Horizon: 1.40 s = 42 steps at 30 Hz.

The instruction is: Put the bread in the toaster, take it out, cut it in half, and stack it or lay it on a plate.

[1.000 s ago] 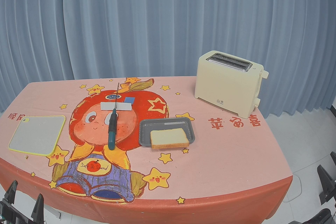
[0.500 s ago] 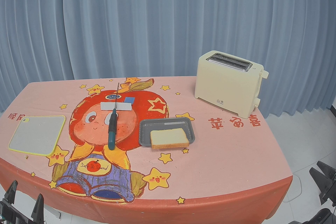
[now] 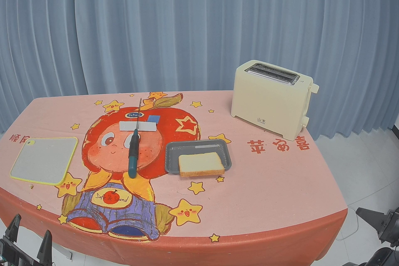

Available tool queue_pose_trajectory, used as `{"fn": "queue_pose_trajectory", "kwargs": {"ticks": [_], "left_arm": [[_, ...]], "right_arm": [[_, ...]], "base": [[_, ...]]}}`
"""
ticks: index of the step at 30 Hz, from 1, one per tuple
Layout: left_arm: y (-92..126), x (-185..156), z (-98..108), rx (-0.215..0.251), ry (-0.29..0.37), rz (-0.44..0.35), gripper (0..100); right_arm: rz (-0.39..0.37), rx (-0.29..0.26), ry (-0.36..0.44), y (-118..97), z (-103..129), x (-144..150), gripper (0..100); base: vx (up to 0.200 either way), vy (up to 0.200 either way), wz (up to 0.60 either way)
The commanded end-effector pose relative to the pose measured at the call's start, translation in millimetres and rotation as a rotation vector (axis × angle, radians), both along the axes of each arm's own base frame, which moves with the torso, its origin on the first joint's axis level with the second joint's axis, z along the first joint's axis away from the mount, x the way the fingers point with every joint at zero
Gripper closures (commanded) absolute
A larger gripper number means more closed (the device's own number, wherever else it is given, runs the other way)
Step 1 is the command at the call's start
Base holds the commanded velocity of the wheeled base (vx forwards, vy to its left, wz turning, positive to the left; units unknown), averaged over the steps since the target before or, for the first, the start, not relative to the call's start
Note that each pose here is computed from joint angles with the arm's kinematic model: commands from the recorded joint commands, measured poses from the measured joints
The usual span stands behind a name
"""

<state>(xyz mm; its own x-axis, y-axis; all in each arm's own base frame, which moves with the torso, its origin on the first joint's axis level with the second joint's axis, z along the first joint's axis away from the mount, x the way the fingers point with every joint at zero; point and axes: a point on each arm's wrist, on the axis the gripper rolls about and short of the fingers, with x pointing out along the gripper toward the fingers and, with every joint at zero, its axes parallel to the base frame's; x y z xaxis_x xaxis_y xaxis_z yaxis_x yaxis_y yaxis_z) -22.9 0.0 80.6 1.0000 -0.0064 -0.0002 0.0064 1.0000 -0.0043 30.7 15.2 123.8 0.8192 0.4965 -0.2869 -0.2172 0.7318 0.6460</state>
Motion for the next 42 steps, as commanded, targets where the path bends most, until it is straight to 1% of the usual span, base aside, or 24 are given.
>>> {"fn": "queue_pose_trajectory", "kwargs": {"ticks": [1,5,11,15,17,20,21,24,27,31,33,35,39,42], "left_arm": [[0,0,-5,0.0,0.004,0.0,0],[0,0,-5,0.0,0.004,0.0,0],[0,0,-5,0.0,0.004,0.0,0],[0,0,-5,0.0,0.004,0.0,0],[0,0,-5,0.0,0.004,0.0,0],[0,0,-5,0.0,0.004,0.0,0],[0,0,-5,0.0,0.004,0.0,0],[0,0,-5,0.0,0.004,0.0,0],[0,0,-5,0.0,0.004,0.0,0],[0,0,-5,0.0,0.004,0.0,0],[0,0,-5,0.0,0.004,0.0,0],[0,0,-5,-0.002,0.004,0.0,0],[0,0,-5,-0.002,0.004,0.0,0],[0,0,-5,-0.002,0.004,0.0,0]], "right_arm": [[0.075,0.033,0.124,9,0,12,0],[0.119,0.083,0.196,17,7,19,0],[0.196,0.087,0.269,28,8,26,0],[0.216,0.127,0.308,41,12,37,0],[0.221,0.138,0.316,46,13,42,0],[0.229,0.131,0.325,51,11,47,0],[0.242,0.125,0.335,56,10,51,0],[0.265,0.118,0.343,61,9,53,0],[0.277,0.12,0.345,63,9,53,0],[0.298,0.108,0.362,68,7,54,0],[0.298,0.106,0.365,68,6,54,0],[0.294,0.089,0.39,71,3,58,0],[0.295,0.091,0.39,77,2,64,0],[0.301,0.081,0.402,82,-1,67,0]], "base": [[0.0,0.0,0.0],[0.0,0.0,0.0],[0.0,0.0,0.0],[0.0,0.0,0.0],[0.0,0.0,0.0],[0.0,0.0,0.0],[0.0,0.0,0.0],[0.0,0.0,0.0],[0.0,0.0,0.0],[0.0,0.0,0.0],[0.0,0.0,0.0],[0.0,0.0,0.0],[0.0,0.0,0.0],[0.0,0.0,0.0]]}}
